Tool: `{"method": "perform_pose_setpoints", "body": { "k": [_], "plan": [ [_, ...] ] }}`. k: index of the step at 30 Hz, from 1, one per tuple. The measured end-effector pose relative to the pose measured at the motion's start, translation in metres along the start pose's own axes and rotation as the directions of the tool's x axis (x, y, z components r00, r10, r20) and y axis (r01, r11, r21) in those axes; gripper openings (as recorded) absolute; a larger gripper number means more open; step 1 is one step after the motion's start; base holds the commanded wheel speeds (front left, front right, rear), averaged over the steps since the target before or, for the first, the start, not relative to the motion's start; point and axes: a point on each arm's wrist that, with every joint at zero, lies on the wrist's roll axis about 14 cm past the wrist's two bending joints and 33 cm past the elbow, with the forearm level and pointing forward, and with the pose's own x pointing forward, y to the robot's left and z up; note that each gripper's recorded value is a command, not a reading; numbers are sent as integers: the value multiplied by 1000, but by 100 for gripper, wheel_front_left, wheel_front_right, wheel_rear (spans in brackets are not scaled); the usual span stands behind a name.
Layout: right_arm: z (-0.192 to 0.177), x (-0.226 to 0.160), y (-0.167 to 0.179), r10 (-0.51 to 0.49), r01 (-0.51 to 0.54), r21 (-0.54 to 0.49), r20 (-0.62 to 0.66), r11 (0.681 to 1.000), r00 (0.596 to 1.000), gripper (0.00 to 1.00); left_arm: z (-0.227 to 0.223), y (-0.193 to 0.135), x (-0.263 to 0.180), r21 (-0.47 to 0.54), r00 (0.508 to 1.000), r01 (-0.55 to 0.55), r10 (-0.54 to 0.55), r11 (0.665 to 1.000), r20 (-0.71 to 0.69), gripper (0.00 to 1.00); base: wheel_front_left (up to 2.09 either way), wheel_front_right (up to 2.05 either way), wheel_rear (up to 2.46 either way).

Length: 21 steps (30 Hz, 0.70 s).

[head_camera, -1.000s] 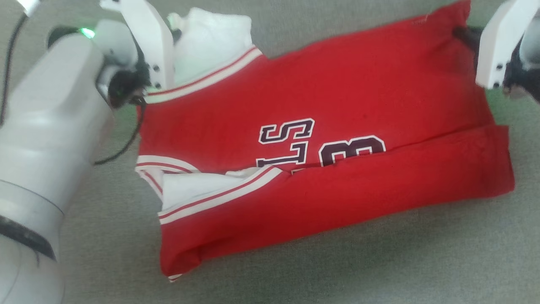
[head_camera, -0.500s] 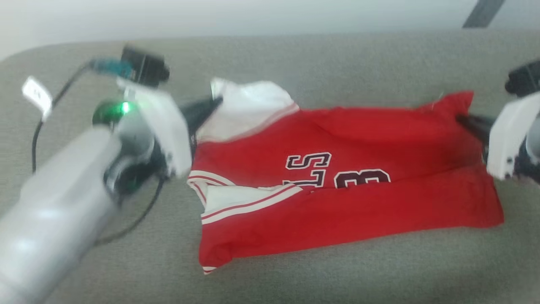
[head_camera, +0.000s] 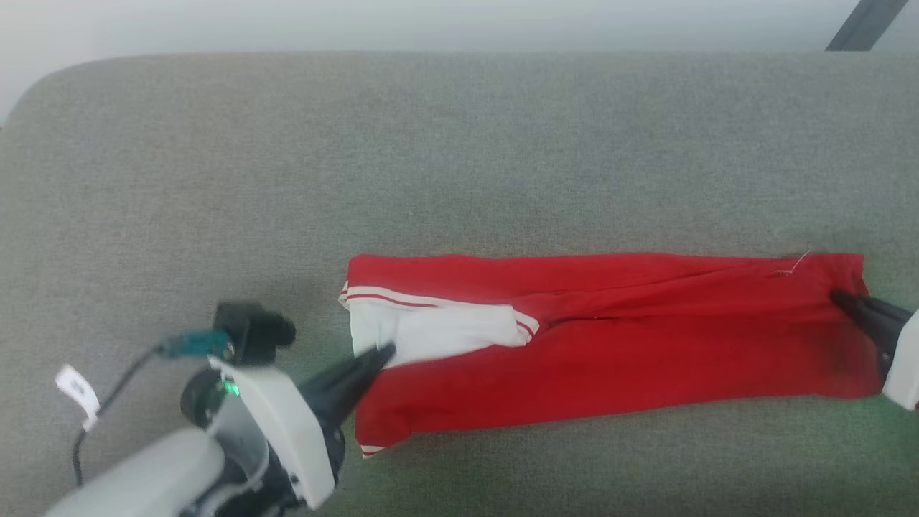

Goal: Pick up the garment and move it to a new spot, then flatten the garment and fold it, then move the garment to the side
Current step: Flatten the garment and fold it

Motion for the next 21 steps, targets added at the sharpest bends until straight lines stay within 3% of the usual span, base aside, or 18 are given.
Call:
{"method": "perform_pose_setpoints", "body": {
  "k": [11, 13, 14, 15, 16, 21],
  "plan": [
    [-27, 11, -1, -17, 17, 63, -1, 998, 1000, 0, -71, 17, 15, -130, 993, -60, 45, 990, -111, 0, 0, 0, 0],
    [-23, 11, -3, -24, 22, 61, 17, 998, 1000, 53, -76, 19, 18, -125, 992, -64, 49, 990, -117, 0, 0, 0, 0],
    [-22, 10, -3, -26, 24, 63, 24, 998, 999, 100, -77, 20, 19, -123, 992, -66, 52, 990, -115, 7, 0, 0, 0],
    [-21, 9, -3, -28, 26, 65, 29, 998, 999, 100, -76, 21, 21, -112, 993, -66, 54, 992, -108, 47, 0, 0, 0],
    [-19, 8, -3, -30, 27, 71, 40, 997, 999, 100, -74, 22, 22, -99, 994, -68, 58, 993, -97, 100, 0, 0, 0],
    [-10, -1, -7, -44, 37, 105, 60, 994, 997, 100, -63, 24, 21, -63, 995, -95, 94, 993, -13, 100, 0, 0, 0]
  ]
}}
